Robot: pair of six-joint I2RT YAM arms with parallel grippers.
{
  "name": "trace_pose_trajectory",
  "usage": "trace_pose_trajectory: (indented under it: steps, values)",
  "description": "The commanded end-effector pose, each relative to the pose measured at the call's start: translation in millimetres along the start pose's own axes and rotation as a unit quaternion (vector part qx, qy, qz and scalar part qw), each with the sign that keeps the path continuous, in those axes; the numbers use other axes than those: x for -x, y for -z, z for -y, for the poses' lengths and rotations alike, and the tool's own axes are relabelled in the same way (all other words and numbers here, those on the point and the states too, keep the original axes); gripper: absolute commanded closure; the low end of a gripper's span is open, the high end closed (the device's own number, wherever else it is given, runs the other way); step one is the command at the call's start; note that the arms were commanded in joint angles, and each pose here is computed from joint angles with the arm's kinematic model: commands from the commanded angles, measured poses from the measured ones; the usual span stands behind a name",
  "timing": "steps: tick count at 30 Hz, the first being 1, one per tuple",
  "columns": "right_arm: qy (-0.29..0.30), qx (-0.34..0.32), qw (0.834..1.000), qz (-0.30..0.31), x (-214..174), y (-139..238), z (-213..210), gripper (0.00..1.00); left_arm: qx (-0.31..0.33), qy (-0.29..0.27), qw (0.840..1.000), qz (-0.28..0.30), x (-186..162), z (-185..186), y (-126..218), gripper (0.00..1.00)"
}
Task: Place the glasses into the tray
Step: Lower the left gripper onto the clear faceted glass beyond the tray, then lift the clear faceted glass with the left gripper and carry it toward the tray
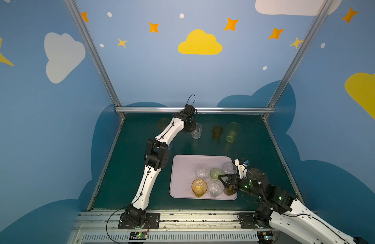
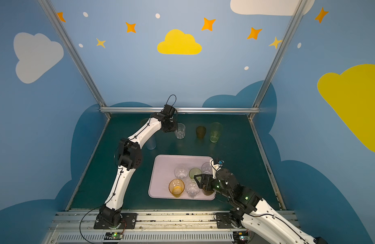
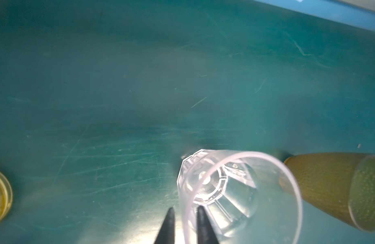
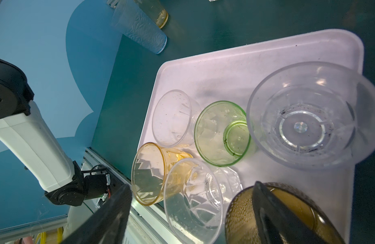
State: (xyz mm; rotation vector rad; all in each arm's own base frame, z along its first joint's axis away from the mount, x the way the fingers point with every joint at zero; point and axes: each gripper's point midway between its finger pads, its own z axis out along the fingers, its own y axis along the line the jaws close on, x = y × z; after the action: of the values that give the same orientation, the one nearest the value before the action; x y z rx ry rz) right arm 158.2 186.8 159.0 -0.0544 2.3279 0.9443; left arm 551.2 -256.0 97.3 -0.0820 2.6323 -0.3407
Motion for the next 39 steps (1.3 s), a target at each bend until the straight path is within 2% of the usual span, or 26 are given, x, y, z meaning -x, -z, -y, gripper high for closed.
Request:
trace_pose_trajectory:
  steps: [1,6,8,15,21,33,39]
  values:
    - [-0.007,-0.005,1.000,0.012,2.5,0.6,3.9,0.12,0.003,-0.007,1.000,-0.008,-2.0,-3.2,-3.7,0.86]
    - [-0.005,-0.002,1.000,0.010,0.3,0.0,4.9,0.12,0.002,-0.010,1.000,-0.011,-1.8,-1.9,-1.0,0.90]
    - [-0.006,-0.004,1.000,0.012,-0.4,-0.7,6.8,0.12,0.002,-0.014,1.000,-0.012,-1.9,-1.7,-0.1,0.96]
    - [-0.009,-0.004,1.000,0.016,0.1,0.2,8.1,0.12,-0.004,-0.018,1.000,-0.015,-2.4,2.7,12.3,0.96]
    - [-0.022,-0.005,1.000,0.013,-3.8,-3.7,11.5,0.12,-0.016,-0.027,1.000,-0.004,-3.9,12.8,38.4,0.96]
    - [-0.044,-0.009,0.999,0.011,-6.3,-5.7,15.2,0.12,-0.044,-0.009,0.999,0.017,-13.5,24.2,82.2,0.96]
    - [-0.040,-0.009,0.999,0.015,-3.4,2.1,13.7,0.12,-0.059,-0.013,0.997,0.057,-20.8,32.9,119.3,0.96]
